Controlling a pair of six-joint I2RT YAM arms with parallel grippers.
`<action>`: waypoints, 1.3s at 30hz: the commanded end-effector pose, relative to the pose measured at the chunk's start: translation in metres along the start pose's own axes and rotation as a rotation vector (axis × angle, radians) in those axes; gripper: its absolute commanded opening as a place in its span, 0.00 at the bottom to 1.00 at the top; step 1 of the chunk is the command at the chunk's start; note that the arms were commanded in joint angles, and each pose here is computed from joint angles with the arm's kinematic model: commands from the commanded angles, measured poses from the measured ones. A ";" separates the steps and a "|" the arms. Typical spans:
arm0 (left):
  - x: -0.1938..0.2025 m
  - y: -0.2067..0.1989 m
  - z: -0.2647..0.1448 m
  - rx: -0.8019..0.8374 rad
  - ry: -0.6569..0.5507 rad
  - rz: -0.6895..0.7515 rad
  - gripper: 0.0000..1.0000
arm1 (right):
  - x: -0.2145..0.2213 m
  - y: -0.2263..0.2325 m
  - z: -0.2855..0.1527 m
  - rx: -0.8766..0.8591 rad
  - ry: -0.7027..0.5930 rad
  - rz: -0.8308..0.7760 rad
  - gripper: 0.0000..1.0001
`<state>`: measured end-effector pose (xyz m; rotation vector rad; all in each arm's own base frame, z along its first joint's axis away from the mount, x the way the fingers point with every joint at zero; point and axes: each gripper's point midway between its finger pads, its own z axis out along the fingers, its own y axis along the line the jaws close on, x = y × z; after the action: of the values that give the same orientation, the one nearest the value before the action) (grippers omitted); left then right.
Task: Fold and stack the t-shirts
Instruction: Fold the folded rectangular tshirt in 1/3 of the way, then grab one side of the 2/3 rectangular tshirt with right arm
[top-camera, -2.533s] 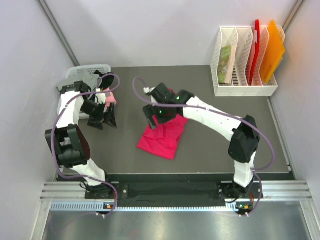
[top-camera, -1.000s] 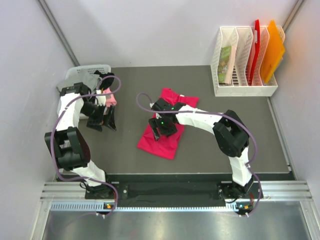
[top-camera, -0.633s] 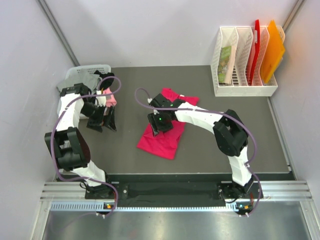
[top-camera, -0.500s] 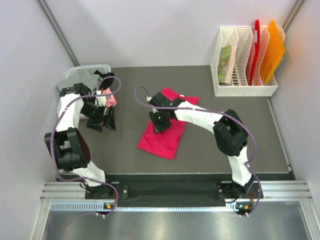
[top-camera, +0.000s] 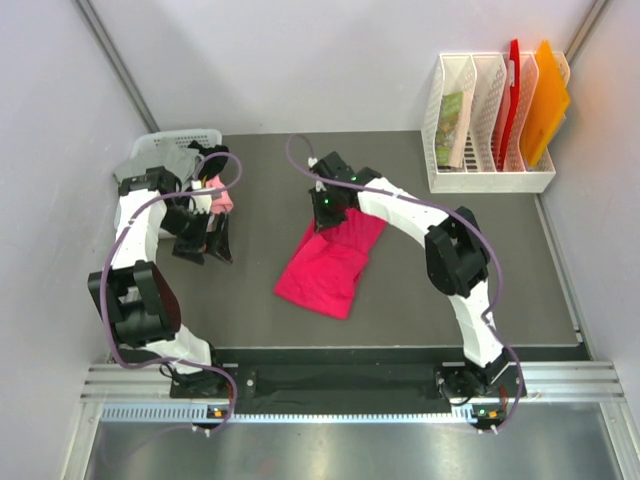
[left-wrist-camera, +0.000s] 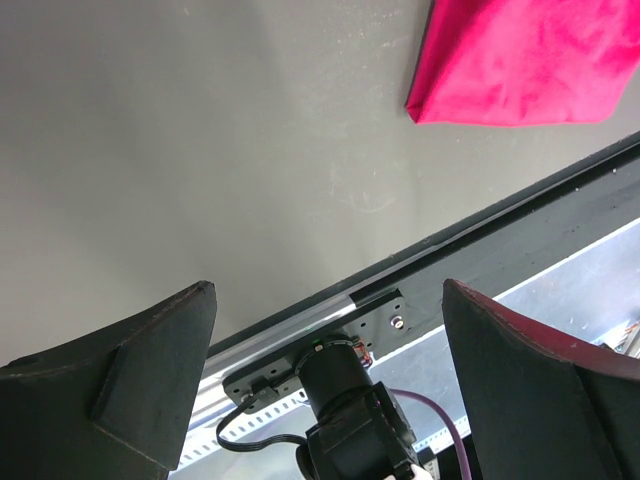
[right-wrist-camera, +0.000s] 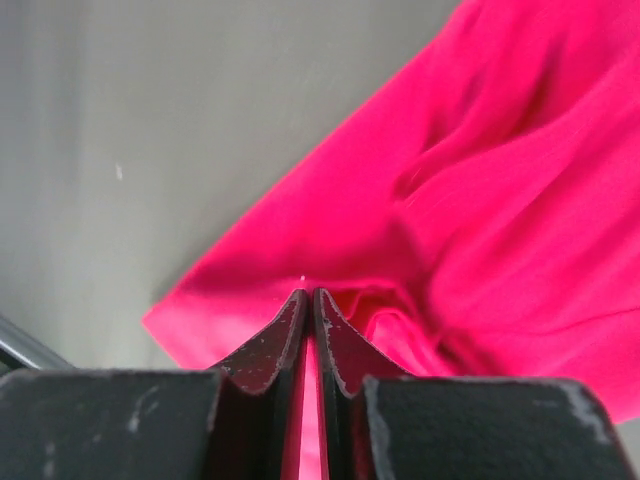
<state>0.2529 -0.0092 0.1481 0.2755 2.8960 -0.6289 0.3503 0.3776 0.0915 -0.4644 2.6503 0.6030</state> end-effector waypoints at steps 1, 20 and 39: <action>0.010 -0.010 -0.008 0.011 0.005 0.025 0.99 | -0.047 0.000 -0.003 -0.073 -0.089 0.042 0.06; -0.003 -0.038 -0.019 0.095 -0.002 0.104 0.99 | -0.068 -0.016 -0.062 0.038 -0.222 -0.011 0.75; -0.021 -0.019 -0.006 -0.008 -0.045 0.050 0.99 | 0.136 0.076 -0.090 0.324 -0.110 -0.749 0.65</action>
<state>0.2625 -0.0295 0.1677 0.3751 2.8293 -0.6202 0.1705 0.3877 0.1100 -1.2120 2.2884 0.1124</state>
